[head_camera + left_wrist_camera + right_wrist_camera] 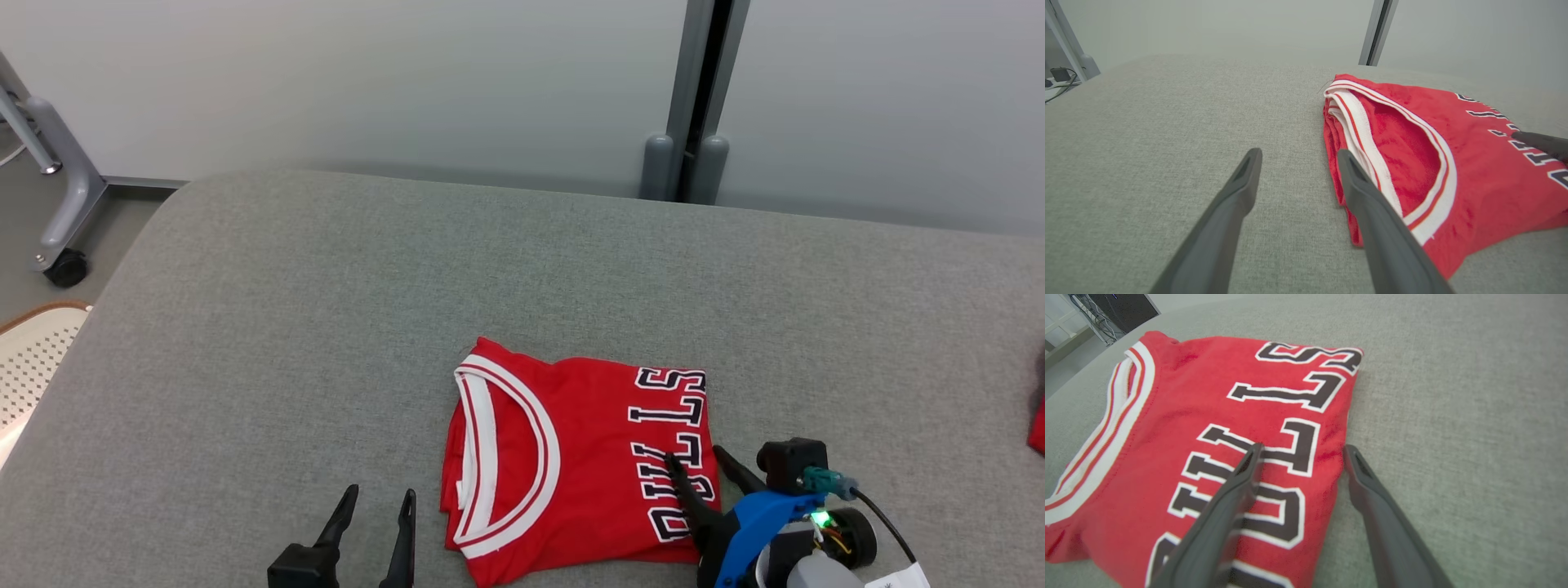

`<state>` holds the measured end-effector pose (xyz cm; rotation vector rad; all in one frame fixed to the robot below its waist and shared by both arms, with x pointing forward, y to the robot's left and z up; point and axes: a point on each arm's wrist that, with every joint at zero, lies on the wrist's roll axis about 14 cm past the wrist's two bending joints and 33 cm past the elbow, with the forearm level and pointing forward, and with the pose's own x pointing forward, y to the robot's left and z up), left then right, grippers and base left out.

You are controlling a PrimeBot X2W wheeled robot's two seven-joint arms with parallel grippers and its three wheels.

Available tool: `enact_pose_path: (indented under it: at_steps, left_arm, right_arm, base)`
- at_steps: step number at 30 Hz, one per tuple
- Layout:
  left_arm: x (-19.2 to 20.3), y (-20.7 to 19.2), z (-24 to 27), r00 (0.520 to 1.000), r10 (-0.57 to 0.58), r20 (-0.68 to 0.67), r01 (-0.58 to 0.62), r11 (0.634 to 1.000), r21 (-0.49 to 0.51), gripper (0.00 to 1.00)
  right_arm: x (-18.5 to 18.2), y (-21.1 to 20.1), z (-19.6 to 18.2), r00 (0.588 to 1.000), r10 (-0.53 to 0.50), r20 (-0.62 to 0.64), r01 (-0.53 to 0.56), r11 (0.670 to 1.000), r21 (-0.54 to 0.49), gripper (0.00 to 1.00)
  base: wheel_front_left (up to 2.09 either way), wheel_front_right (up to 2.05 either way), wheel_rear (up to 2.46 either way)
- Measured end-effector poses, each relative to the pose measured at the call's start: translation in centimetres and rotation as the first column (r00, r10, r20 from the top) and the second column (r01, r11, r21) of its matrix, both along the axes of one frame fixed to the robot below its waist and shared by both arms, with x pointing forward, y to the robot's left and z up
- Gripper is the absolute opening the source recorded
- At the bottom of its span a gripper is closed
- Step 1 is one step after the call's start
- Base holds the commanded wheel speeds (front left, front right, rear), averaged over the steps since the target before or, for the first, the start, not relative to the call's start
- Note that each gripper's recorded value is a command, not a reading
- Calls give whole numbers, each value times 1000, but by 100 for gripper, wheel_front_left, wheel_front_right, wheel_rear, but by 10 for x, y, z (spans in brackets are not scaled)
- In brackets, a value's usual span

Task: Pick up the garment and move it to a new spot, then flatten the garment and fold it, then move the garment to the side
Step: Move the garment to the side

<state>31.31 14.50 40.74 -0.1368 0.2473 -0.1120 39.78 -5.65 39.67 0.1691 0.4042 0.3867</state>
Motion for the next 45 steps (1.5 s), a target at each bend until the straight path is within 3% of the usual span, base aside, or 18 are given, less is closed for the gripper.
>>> enact_pose_path:
  at_steps: [4,5,6,7,13,19,25,29,36,39,45]
  left_arm:
    - [-2,6,-3,1000,18,-10,-18,1000,1,100]
    - [-3,6,-3,1000,20,-12,-20,1000,1,100]
    - [-3,6,-3,1000,19,-13,-19,1000,0,100]
    - [-2,7,-3,1000,20,-12,-20,1000,0,100]
    - [4,-9,-7,999,-35,-23,35,999,-12,100]
    - [19,-68,-9,972,-234,-25,233,971,-42,100]
    - [32,-143,-1,892,-452,10,451,888,-96,100]
    - [34,-188,5,820,-571,40,572,813,-113,100]
    - [27,-244,17,706,-703,89,708,696,-121,100]
    - [24,-255,20,679,-727,99,733,668,-123,100]
    - [22,-259,12,667,-741,80,743,654,-139,100]
  right_arm:
    - [-15,9,-26,992,35,-119,-37,999,-9,100]
    - [-15,10,-28,991,43,-127,-46,999,-16,54]
    - [-16,10,-30,990,53,-129,-57,998,-27,30]
    - [-16,10,-30,990,57,-127,-62,998,-34,0]
    - [-22,-6,-29,995,-7,-99,6,1000,-15,0]
    - [-30,-57,-30,984,-158,-86,156,987,-28,0]
    - [-51,-117,-30,942,-325,-79,321,945,-59,0]
    - [-69,-152,-28,900,-430,-71,425,902,-75,0]
    - [-94,-194,-17,831,-556,-36,552,830,-78,0]
    - [-99,-202,-17,813,-581,-33,577,813,-80,0]
    - [-99,-210,-16,801,-598,-21,594,799,-92,0]
  base:
    - [0,0,0]
    - [0,0,0]
    - [0,0,0]
    - [0,0,0]
    - [0,0,0]
    - [0,0,0]
    - [0,0,0]
    - [0,0,0]
    - [0,0,0]
    - [0,0,0]
    - [0,0,0]
